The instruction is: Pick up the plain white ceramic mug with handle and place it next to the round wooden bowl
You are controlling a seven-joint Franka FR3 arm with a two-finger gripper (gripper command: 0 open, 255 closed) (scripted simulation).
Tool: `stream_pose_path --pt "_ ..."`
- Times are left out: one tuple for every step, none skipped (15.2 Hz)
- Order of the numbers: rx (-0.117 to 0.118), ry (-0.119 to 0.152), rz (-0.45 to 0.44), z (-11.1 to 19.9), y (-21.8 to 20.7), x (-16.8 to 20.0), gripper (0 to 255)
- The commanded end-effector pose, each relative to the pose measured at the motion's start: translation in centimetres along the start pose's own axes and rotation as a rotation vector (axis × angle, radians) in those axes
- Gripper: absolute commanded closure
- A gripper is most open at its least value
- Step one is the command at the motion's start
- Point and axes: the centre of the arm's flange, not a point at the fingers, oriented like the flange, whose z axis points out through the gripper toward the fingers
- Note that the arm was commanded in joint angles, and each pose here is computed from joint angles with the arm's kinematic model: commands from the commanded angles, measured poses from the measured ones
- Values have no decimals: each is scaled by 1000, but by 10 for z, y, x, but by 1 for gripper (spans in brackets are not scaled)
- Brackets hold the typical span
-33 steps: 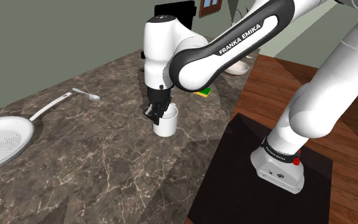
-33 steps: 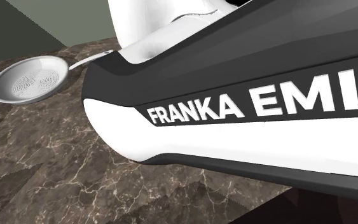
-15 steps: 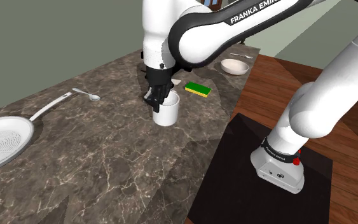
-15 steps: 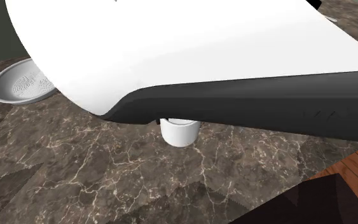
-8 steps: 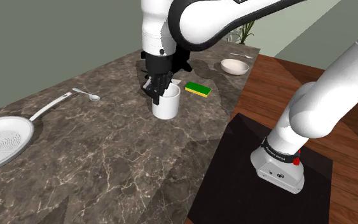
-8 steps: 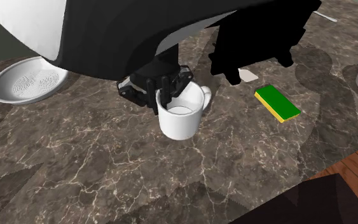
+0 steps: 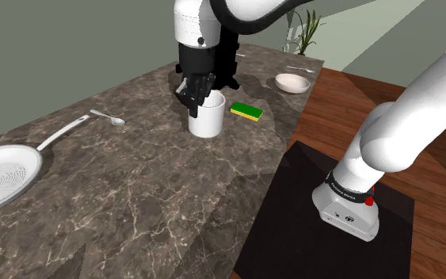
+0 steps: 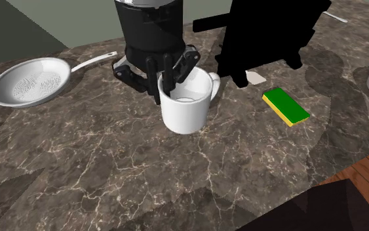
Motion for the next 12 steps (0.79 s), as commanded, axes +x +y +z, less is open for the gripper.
stream_pose_path --pt "0 0 0 -11 1 0 255" --pt "0 0 0 -17 1 0 255" --pt "0 0 0 -22 1 0 255" --pt "0 0 0 -27 1 0 255" --pt "0 0 0 -31 1 0 255" --pt "0 0 0 -31 14 0 255" --pt "0 0 0 -31 28 0 255" --pt "0 0 0 -31 41 0 255" --pt "0 0 0 -31 54 0 255" --pt "0 0 0 -32 67 0 255" --pt "0 0 0 -32 81 0 255" --pt "0 0 0 -32 94 0 255"
